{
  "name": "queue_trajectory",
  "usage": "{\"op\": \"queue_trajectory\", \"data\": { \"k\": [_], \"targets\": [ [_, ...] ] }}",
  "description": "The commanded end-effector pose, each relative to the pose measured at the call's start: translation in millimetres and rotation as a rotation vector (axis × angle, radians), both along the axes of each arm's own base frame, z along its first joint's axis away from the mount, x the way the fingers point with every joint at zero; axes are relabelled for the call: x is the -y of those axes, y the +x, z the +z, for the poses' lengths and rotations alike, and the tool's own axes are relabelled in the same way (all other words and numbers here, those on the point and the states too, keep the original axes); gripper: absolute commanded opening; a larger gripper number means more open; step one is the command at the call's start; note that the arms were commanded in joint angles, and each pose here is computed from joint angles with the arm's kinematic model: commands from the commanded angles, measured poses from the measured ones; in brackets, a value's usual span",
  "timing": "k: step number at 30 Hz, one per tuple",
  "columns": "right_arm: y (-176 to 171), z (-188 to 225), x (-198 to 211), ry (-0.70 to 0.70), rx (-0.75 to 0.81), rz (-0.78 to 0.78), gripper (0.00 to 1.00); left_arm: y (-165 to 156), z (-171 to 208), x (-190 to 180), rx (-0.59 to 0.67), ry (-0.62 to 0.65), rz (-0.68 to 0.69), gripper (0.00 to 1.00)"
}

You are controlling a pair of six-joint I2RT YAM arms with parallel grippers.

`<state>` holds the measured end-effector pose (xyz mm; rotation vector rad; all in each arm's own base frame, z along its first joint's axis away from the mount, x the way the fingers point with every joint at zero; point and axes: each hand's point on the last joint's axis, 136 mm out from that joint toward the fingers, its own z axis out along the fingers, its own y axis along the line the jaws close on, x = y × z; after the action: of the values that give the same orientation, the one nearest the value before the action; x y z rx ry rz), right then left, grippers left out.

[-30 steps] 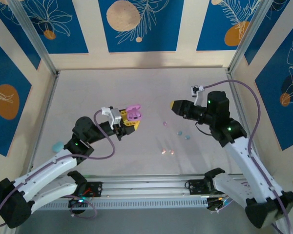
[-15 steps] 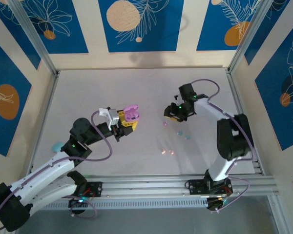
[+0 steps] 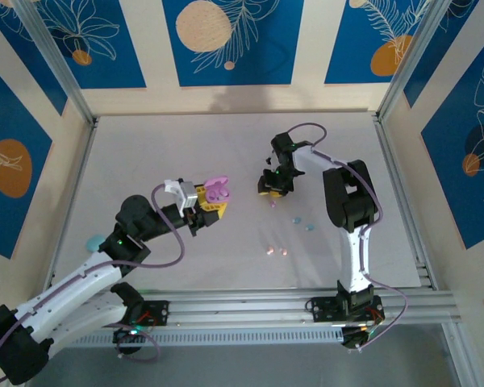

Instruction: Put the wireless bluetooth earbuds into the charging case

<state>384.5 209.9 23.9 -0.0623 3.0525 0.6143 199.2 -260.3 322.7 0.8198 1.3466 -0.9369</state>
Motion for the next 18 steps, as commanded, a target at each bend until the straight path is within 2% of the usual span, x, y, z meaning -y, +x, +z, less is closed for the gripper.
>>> {"op": "queue_trajectory", "data": {
  "k": [1, 6, 18],
  "targets": [
    [-17, -6, 5, -0.039, -0.063, 0.061, 0.40, -2, 16, -2, 0.037, -0.023, 0.006, 0.31],
    [-39, -2, 8, -0.030, -0.103, 0.081, 0.34, -1, 16, -2, 0.036, -0.023, 0.004, 0.31],
    [-81, 7, 13, -0.028, -0.172, 0.070, 0.33, -2, 15, -1, 0.029, -0.029, -0.004, 0.31]
  ]
}}
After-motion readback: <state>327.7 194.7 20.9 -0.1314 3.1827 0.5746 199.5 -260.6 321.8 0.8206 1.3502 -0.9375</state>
